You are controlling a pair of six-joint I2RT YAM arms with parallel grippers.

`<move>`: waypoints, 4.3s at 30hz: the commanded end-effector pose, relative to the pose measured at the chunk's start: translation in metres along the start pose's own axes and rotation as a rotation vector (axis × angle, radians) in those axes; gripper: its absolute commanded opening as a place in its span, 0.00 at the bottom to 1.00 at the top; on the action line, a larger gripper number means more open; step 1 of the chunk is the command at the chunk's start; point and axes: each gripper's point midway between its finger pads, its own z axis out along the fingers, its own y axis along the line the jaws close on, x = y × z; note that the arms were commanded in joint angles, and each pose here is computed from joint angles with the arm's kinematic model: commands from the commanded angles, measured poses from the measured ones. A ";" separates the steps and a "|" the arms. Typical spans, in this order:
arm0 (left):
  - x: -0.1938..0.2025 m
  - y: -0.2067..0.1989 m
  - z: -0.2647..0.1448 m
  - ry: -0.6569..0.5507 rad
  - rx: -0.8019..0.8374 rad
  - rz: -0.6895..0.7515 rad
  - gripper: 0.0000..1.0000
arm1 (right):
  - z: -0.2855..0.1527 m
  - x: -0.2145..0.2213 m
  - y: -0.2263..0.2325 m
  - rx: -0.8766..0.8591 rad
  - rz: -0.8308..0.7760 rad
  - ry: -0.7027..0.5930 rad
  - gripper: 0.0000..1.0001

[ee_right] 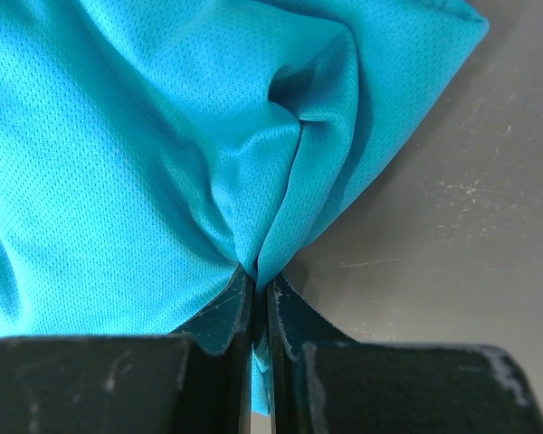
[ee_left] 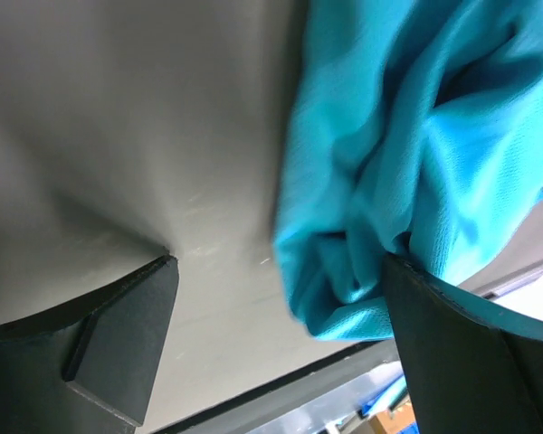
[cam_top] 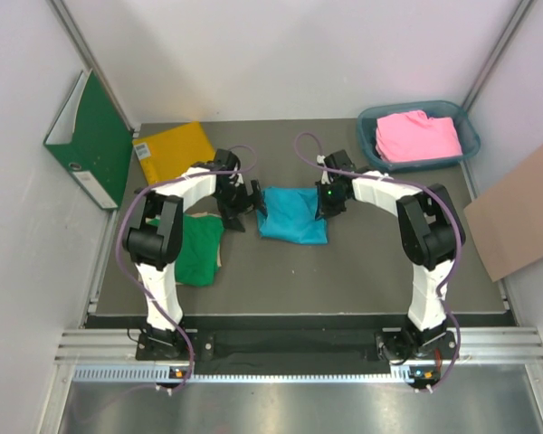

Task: Fold and stack the t-shirts
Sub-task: Put the neatly folded tshirt into the corner of the board with the left arm

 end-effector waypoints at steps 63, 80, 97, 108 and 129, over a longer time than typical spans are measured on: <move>-0.020 -0.029 -0.011 -0.063 -0.231 0.173 0.00 | -0.011 0.000 -0.010 -0.042 -0.049 -0.002 0.76; 0.022 0.029 -0.124 -0.113 -0.465 0.074 0.00 | -0.013 0.005 -0.014 -0.024 -0.035 -0.006 0.89; 0.040 0.084 -0.207 -0.262 -0.475 -0.075 0.00 | -0.004 0.006 -0.007 -0.066 -0.038 0.032 0.89; 0.055 0.153 -0.231 -0.282 -0.553 -0.302 0.00 | -0.001 0.009 -0.005 -0.081 -0.040 0.051 0.90; 0.046 0.235 -0.184 -0.119 -0.707 -0.420 0.01 | 0.000 0.010 -0.004 -0.090 -0.041 0.053 0.91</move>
